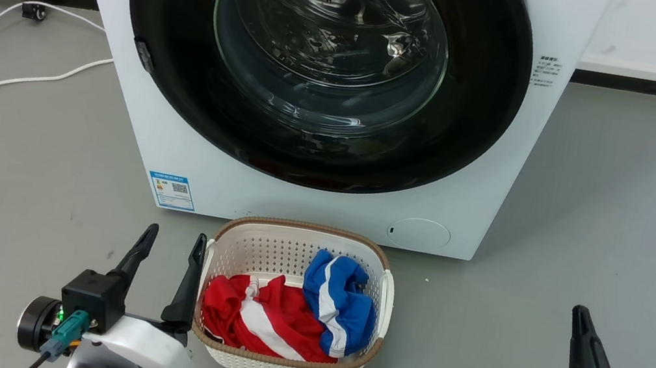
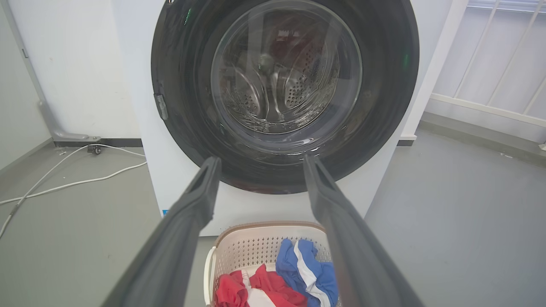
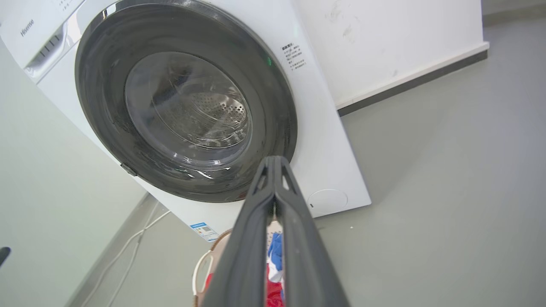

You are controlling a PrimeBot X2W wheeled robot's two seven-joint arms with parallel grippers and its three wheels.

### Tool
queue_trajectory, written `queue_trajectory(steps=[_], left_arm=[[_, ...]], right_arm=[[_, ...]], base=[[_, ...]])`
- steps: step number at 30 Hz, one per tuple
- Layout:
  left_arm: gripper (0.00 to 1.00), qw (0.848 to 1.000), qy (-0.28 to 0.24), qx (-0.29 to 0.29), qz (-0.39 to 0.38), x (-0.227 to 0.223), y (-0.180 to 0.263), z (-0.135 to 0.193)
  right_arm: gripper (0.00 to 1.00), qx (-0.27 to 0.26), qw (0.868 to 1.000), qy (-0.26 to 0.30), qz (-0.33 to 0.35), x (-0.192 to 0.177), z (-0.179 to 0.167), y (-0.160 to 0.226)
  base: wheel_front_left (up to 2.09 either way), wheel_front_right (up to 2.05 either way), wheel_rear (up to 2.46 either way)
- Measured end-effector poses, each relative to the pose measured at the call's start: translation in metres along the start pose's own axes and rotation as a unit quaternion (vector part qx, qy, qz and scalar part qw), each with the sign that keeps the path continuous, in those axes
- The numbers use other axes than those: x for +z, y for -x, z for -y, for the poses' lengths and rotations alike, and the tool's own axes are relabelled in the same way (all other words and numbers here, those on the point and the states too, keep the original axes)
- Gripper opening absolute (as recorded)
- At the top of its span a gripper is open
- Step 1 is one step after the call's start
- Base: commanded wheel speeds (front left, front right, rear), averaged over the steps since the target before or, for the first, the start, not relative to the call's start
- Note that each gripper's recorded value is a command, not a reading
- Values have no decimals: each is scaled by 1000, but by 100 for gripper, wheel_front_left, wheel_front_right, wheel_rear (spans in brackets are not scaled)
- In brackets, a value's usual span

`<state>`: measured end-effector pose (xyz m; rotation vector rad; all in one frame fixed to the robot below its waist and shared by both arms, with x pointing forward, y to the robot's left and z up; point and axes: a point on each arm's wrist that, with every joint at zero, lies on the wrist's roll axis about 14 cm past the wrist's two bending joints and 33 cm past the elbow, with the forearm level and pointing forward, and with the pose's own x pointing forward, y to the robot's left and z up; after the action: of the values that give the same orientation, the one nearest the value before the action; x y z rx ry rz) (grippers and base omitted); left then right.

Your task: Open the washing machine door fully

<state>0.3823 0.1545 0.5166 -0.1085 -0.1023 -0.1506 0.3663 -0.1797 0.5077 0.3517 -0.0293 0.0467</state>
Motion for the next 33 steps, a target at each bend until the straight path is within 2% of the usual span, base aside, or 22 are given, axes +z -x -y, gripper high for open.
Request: queue_trajectory(steps=[3,6,8,11,12,15,18,21,25,28,33], left_arm=[[100,1000,0,1,-1,-1,-1,0],[100,1000,0,0,-1,-1,-3,1],[100,1000,1,-2,-1,-2,-5,1],[100,1000,2,-2,3,0,-11,2],[100,1000,3,-2,2,-1,-13,2],[100,1000,9,-3,1,-4,-19,3],[100,1000,14,-5,4,-3,-26,4],[100,1000,18,-5,7,-4,-34,4],[100,1000,21,-5,10,-7,-47,2],[100,1000,21,-7,13,-9,-59,1],[100,1000,23,-9,10,-19,-75,-2]], right_arm=[[0,-19,992,-124,-5,-5,6,0],[0,-31,964,-263,1,-4,9,-4],[0,-40,930,-365,7,-4,12,-6],[0,-46,881,-470,26,3,19,-13],[0,-46,866,-498,34,7,23,-16],[0,-41,832,-550,56,21,34,-27],[0,-39,819,-567,72,33,49,-37],[0,-33,813,-576,77,42,61,-53],[0,-14,821,-567,67,55,73,-83],[0,2,833,-552,44,61,77,-111],[0,37,864,-502,-30,58,68,-158]], base=[[0,0,0],[0,0,0],[0,0,0],[0,0,0],[0,0,0],[0,0,0],[0,0,0],[0,0,0],[0,0,0],[0,0,0],[0,0,0]])
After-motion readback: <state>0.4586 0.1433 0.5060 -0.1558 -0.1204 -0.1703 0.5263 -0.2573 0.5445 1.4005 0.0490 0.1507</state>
